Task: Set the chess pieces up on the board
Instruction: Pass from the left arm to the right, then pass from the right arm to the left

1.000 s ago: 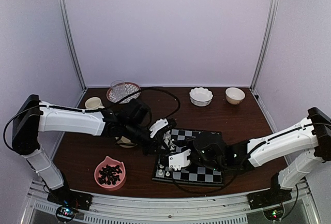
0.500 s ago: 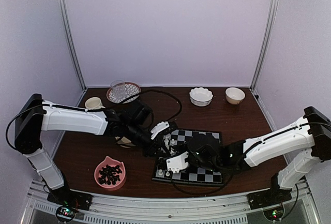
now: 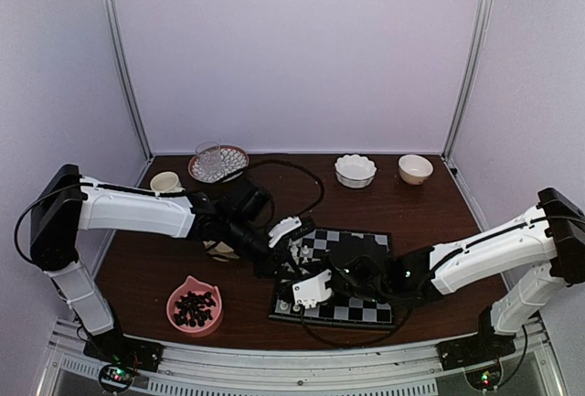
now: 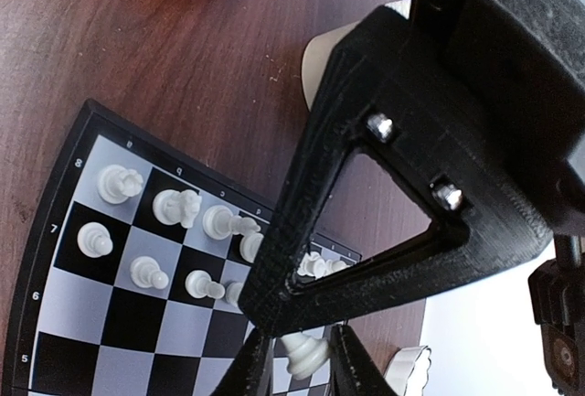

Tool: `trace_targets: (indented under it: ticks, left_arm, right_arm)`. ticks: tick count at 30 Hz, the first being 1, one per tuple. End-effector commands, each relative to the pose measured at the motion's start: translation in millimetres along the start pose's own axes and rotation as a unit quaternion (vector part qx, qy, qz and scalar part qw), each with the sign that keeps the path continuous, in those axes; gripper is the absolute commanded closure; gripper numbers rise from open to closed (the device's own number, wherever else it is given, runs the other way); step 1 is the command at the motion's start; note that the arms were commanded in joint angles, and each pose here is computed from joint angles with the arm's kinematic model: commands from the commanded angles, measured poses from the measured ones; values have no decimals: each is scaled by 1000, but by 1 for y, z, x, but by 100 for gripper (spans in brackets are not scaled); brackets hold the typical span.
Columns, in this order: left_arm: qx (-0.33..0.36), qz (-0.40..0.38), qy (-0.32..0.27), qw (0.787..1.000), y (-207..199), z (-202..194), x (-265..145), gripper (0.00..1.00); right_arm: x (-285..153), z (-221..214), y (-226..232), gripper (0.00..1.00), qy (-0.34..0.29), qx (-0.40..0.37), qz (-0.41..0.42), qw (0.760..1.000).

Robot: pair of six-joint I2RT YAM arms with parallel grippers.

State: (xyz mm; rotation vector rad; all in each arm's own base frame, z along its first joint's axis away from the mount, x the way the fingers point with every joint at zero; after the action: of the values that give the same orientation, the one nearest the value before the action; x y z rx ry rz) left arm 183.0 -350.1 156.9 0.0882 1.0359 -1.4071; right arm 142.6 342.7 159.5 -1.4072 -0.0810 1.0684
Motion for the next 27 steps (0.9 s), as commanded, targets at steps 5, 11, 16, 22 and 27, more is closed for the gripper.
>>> trace_targets:
  ticks: [5, 11, 16, 22, 27]
  left_arm:
    - [9, -10, -10, 1000, -3, 10, -2, 92]
    - [21, 7, -30, 999, -5, 11, -10, 81]
    - [39, 21, -65, 997, -10, 9, -23, 67]
    - [72, 45, -123, 989, -19, 4, -44, 60]
    - [130, 78, -205, 967, -34, -2, -76, 58]
  right_arm:
    - [4, 7, 2, 81, -3, -7, 22, 1000]
    - [0, 5, -3, 87, 0, 10, 11, 1000]
    - [-7, 4, -11, 92, -21, 47, -2, 999]
    - [-20, -3, -25, 93, -63, 115, -11, 991]
    - [-34, -5, -39, 93, -131, 194, -5, 972]
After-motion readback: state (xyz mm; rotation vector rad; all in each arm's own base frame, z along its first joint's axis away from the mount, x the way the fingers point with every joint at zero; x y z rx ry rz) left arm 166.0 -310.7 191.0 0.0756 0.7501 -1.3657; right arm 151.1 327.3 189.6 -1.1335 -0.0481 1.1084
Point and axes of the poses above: each gripper's point midway between its finger pads, its own x axis out along the fingers, its own y axis along the line the jaws close on, z = x × y, the point moved 7 cm from there along -x, back along the fingers, and after that the axes turned 7 degrees about -x, right-handed, at the moved point
